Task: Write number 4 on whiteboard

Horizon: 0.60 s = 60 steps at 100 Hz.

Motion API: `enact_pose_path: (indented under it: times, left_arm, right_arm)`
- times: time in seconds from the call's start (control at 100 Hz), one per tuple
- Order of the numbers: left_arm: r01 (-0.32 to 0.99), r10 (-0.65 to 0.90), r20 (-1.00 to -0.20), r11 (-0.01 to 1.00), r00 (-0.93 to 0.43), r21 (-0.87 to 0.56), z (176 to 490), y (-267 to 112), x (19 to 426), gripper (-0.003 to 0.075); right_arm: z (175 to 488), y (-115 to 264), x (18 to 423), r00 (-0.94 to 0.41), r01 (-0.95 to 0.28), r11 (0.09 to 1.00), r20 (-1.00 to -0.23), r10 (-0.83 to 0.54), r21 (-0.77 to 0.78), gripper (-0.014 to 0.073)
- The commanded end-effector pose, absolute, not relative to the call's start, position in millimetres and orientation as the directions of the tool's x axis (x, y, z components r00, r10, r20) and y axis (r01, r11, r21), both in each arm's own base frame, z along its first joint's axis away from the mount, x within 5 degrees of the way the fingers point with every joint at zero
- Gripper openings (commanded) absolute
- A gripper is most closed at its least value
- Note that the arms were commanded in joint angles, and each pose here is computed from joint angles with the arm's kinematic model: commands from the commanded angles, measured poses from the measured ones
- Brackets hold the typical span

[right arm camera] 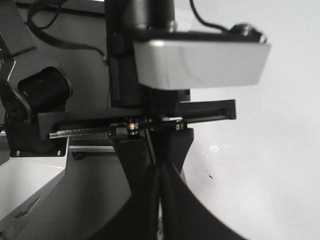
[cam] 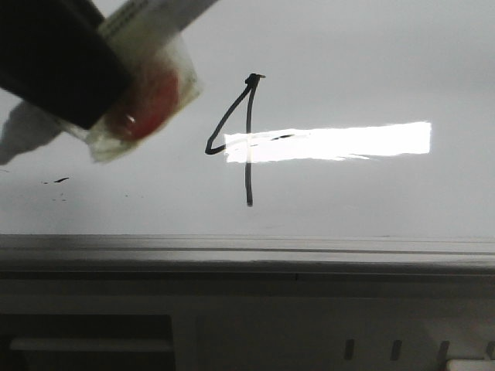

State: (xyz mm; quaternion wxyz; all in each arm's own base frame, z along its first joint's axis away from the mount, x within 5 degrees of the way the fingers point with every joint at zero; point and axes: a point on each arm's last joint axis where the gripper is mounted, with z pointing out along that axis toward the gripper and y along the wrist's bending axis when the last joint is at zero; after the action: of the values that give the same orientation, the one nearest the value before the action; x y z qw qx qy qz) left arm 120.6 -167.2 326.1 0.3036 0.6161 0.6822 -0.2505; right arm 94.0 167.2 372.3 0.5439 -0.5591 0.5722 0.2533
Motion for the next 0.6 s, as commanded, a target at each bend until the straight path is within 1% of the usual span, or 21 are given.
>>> enact_pose_path:
  times: [0.0, 0.14, 0.19, 0.32, 0.39, 0.48, 0.59]
  left_arm:
    - [0.978, 0.603, -0.793, 0.203, -0.089, 0.045, 334, -170, 126, -0.002]
    - [0.929, 0.476, -0.864, 0.37, -0.164, 0.027, 326, -172, 138, -0.002]
    - [0.906, 0.423, -0.882, 0.423, -0.207, -0.01, 322, -172, 141, -0.002]
    - [0.794, 0.264, -0.917, 0.602, -0.3, -0.086, 310, -166, 154, -0.002]
    - [0.721, 0.174, -0.926, 0.679, -0.336, -0.134, 305, -161, 160, -0.002]
    - [0.627, 0.055, -0.923, 0.749, -0.382, -0.215, 303, -157, 167, -0.002]
    - [0.554, -0.017, -0.901, 0.783, -0.433, -0.281, 298, -157, 174, -0.002]
  right_arm:
    - [389, 158, 93, 0.24, -0.884, 0.333, -0.93, -0.279, -0.328, -0.0064]
    - [390, 145, 88, 0.262, -0.856, 0.393, -0.937, -0.233, -0.337, -0.0064]
    - [391, 140, 86, 0.267, -0.848, 0.41, -0.939, -0.216, -0.336, -0.0064]
    - [396, 128, 79, 0.293, -0.827, 0.447, -0.94, -0.173, -0.34, -0.0064]
    - [397, 122, 76, 0.305, -0.817, 0.465, -0.94, -0.155, -0.342, -0.0064]
    - [396, 117, 75, 0.309, -0.806, 0.486, -0.941, -0.139, -0.337, -0.0064]
    - [394, 115, 77, 0.302, -0.794, 0.509, -0.943, -0.141, -0.331, -0.0064]
